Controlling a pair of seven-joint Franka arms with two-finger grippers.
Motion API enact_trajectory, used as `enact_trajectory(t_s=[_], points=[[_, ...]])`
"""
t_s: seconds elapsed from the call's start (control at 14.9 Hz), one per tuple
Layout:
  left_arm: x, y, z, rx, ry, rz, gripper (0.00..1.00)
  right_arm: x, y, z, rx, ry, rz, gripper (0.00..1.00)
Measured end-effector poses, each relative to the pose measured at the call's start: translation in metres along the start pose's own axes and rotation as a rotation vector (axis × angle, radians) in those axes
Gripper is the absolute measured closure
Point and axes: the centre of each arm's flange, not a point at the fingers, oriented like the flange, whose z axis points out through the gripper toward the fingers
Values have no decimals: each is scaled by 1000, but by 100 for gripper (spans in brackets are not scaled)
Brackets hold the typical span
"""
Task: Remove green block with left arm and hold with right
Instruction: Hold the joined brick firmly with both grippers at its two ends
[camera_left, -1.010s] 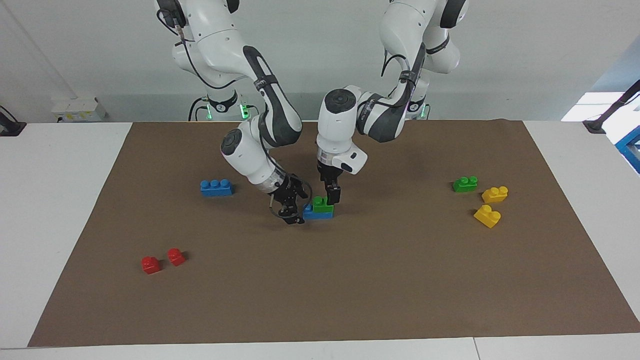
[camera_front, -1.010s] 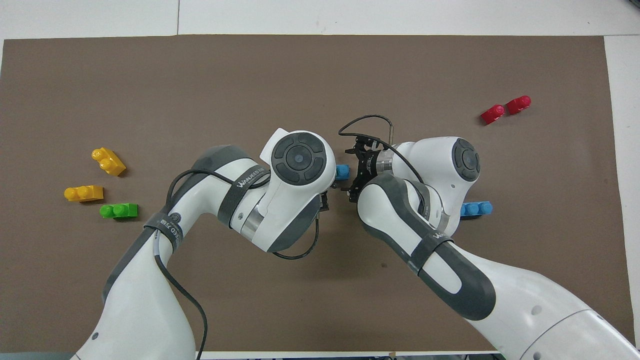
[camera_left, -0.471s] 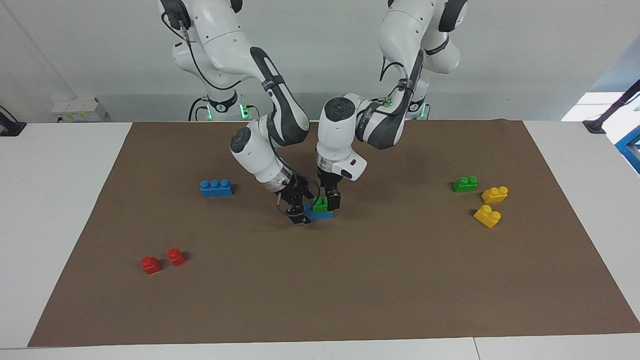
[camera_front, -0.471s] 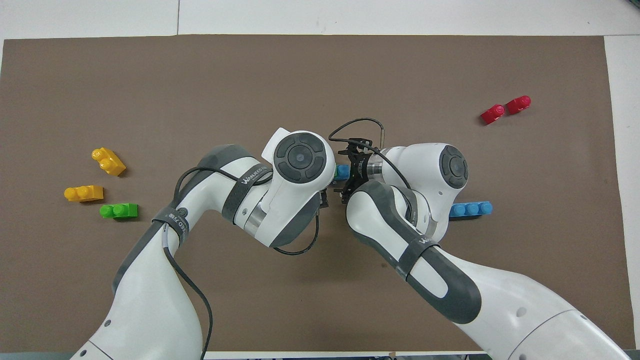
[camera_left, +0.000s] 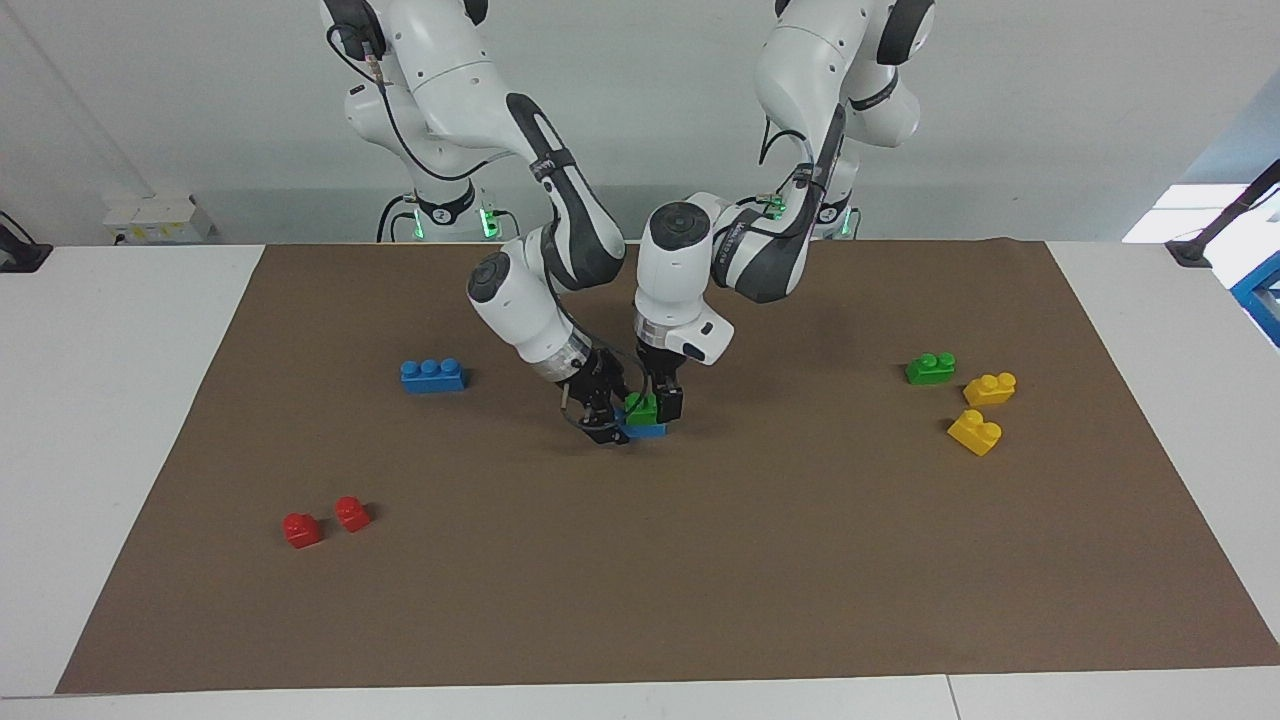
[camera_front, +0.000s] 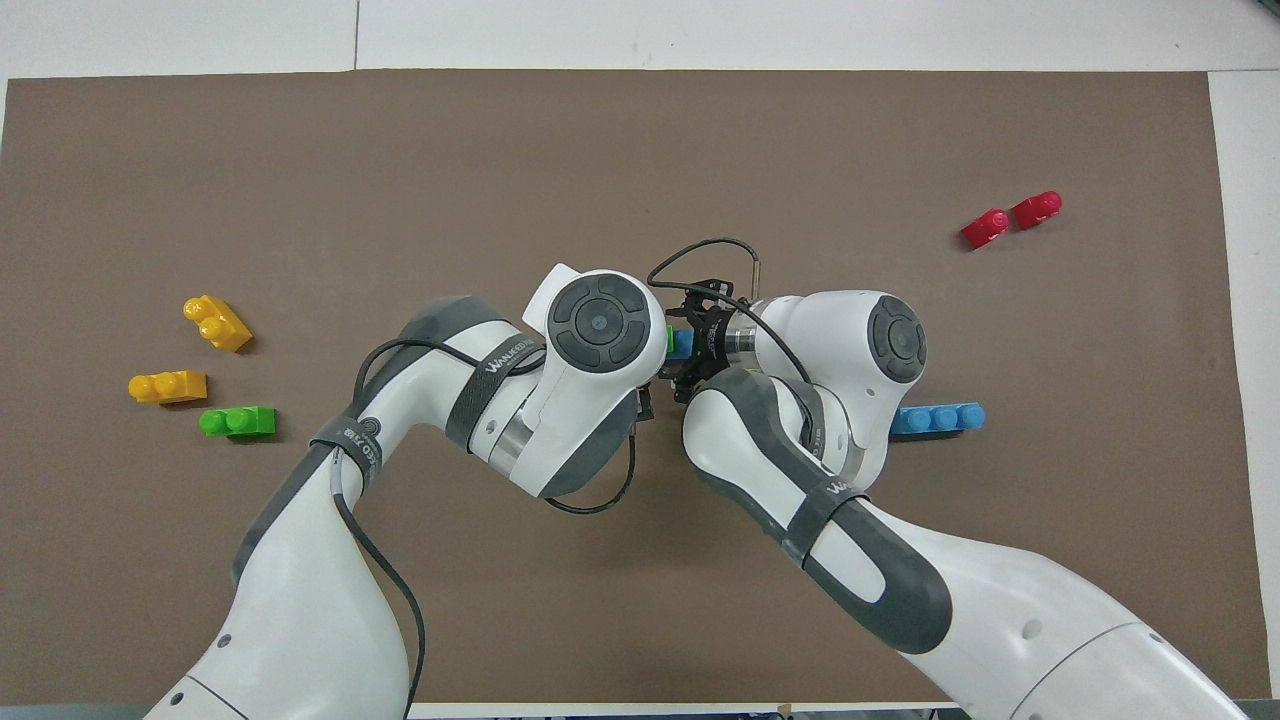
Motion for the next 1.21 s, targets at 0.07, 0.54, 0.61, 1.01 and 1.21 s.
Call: enact_trajectory(t_s=[0.07, 0.54, 0.61, 1.01, 1.21], points=[[0, 0, 0, -1, -1, -1, 0, -1, -1, -1, 1, -1, 0, 22], [0, 0, 0, -4, -4, -3, 0, -2, -3, -2, 6, -4, -1, 30], [0, 0, 0, -4, -4, -3, 0, -2, -3, -2, 7, -4, 0, 24], [0, 1, -1, -7, -7, -11, 0, 2, -5, -2, 8, -1, 6, 10], [-1, 1, -1, -11, -12, -17, 0, 4, -4, 0, 5, 1, 8, 8]])
